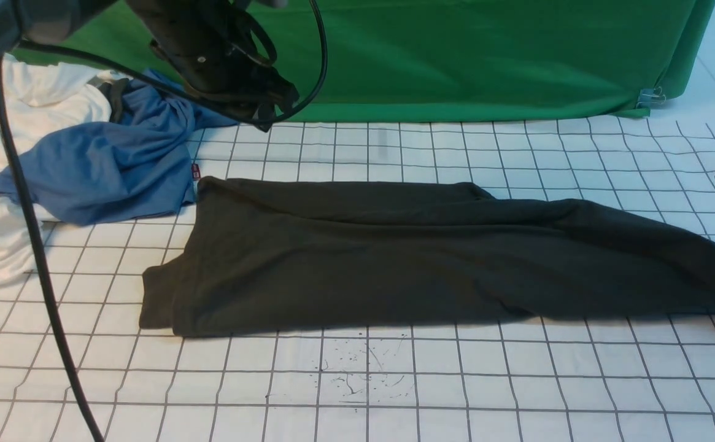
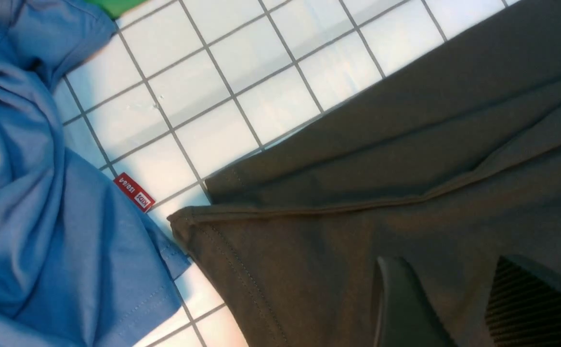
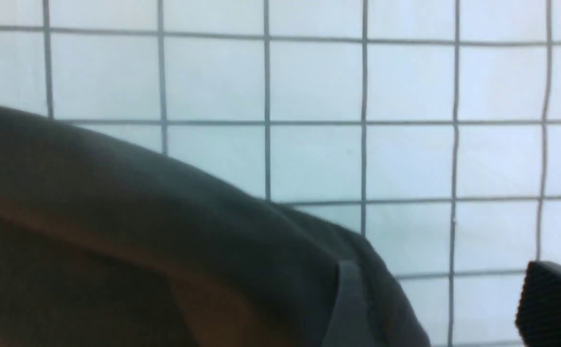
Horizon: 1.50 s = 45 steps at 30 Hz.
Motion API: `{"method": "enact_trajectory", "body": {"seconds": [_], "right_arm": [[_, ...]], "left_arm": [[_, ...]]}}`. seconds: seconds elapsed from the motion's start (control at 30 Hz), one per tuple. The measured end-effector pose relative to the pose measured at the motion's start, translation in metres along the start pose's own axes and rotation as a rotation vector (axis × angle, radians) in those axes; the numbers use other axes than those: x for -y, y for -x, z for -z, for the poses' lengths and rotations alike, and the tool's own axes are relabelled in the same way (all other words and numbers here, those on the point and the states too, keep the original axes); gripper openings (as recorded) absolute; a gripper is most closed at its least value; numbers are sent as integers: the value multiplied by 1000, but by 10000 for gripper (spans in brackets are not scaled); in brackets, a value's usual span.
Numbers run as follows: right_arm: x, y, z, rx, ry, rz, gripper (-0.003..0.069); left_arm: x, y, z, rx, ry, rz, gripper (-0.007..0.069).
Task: Fold a long-sleeved shirt over a white checkered tablecloth.
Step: 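Pull the folded dark garment lengthwise by its ends to straighten it flat on the table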
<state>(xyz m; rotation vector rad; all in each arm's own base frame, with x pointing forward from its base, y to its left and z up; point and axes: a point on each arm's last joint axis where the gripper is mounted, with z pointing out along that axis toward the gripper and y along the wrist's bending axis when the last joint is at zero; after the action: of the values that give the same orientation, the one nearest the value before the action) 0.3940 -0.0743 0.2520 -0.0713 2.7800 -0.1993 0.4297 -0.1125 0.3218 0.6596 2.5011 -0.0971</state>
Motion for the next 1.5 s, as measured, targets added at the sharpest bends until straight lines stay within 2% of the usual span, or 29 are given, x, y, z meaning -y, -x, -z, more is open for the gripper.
{"method": "enact_trajectory", "body": {"seconds": [0.13,0.23,0.4,0.5,0.63,0.7,0.93,1.1,1.23,1.33,1.5], "right_arm": [[-5,-8,22,-52,24,29,471],[-23,-23,33,-76,67,77,471],[-66,-52,4,-146,140,165,471],[-71,-65,-27,-206,151,167,471],[-57,-63,-56,-226,141,107,471],[-42,-55,-62,-211,126,53,471],[3,-17,-40,-63,61,-37,471],[27,-13,-32,-38,35,-101,475],[30,-16,-32,-59,36,-108,529],[30,-16,-34,-54,36,-115,613],[31,-11,-42,-10,24,-173,636]], "left_arm": [[0,-1,0,-6,-2,0,225],[0,-1,0,-6,-2,0,227],[0,-1,0,-7,-2,0,235],[0,-1,0,-10,-3,-1,237],[0,-1,0,-10,-3,-4,240],[0,-1,0,-10,-3,-4,242],[0,-1,0,-10,-3,-4,242],[0,-1,0,-10,-3,-4,242],[0,-1,0,-10,-3,-4,242],[0,-1,0,-10,-3,-4,242],[0,-1,0,-11,-3,-4,242]]}}
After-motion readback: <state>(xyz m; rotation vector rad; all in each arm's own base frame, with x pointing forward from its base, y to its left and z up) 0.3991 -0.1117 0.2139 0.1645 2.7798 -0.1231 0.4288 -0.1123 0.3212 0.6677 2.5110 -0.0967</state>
